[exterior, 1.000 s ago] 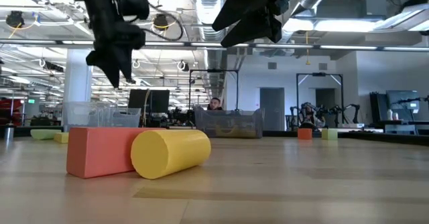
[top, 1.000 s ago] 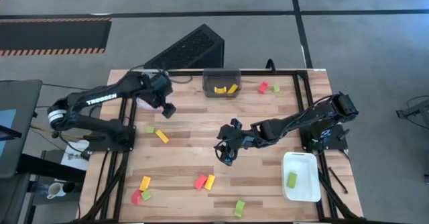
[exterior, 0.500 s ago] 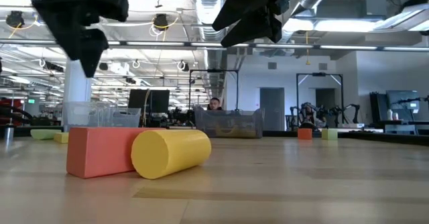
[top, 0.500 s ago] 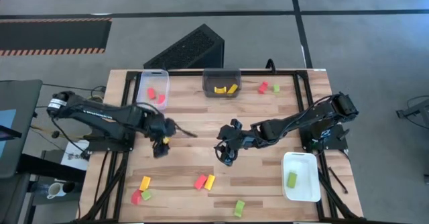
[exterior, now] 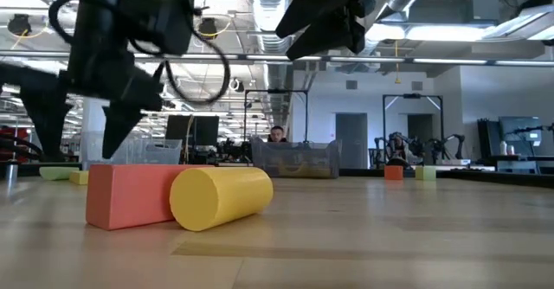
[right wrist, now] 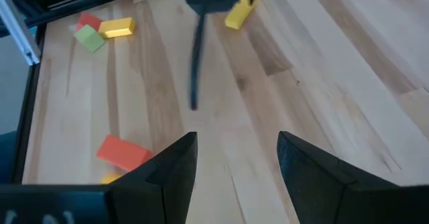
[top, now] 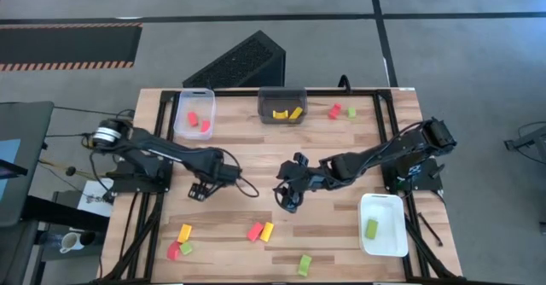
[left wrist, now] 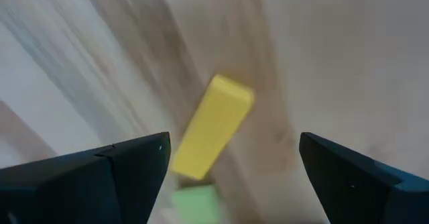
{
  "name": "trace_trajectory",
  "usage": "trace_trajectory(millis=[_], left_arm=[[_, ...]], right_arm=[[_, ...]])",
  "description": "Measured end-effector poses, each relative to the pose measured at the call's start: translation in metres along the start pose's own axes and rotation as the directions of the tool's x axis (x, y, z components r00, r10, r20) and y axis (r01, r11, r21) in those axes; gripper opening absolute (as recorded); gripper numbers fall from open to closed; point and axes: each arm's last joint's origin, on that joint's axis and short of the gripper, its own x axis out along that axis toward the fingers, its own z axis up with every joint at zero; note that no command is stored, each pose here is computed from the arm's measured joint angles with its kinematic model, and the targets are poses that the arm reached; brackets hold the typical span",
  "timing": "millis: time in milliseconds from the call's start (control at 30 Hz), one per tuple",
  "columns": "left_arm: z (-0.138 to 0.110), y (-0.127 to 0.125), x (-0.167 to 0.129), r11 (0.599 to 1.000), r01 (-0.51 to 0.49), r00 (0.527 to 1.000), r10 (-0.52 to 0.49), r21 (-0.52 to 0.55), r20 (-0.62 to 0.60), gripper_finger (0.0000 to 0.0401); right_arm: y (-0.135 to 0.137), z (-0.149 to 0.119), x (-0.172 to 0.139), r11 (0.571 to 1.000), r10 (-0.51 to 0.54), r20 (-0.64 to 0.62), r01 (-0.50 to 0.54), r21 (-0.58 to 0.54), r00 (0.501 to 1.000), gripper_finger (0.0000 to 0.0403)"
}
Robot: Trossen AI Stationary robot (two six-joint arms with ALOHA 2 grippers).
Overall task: Sort & place blocks by color
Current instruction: Put the yellow block into the black bin
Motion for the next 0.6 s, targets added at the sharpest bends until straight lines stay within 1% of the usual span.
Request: trace_trajectory(millis=[67,133,267,433,533,600], left_arm=[[0.004,0.001,0.007,0.999,-0.022,0.999,0.023,0.040,-0.038,0.0311],[0.007,0.003,0.013,0.998,-0.015,0.998,0.018,0.055,-0.059,0.0311],[0.009,0.008,0.022,0.999,0.000,0.995,0.005,0.054,-0.103,0.0311],[0.009,0.013,0.026,0.999,0.012,0.994,-0.007,0.048,-0.113,0.0310],[0.010,0.017,0.027,0.999,0.009,0.995,-0.006,0.031,-0.100,0.0294],[0.009,0.019,0.027,1.000,0.011,0.995,-0.009,0.022,-0.100,0.0271]], right_arm=[[0.002,-0.001,-0.001,1.000,0.004,-0.005,-0.004,-0.020,1.000,0.0227],[0.003,-0.002,-0.001,0.999,0.007,-0.006,-0.007,-0.033,1.000,0.0227],[0.003,-0.003,-0.001,0.999,0.005,-0.009,-0.005,-0.036,1.000,0.0227],[0.003,-0.003,-0.001,0.999,0.001,-0.015,-0.001,-0.039,1.000,0.0227],[0.003,-0.003,-0.001,0.999,0.000,-0.017,0.000,-0.039,1.000,0.0227],[0.003,-0.003,-0.001,0.999,-0.001,-0.018,0.000,-0.039,1.000,0.0227]])
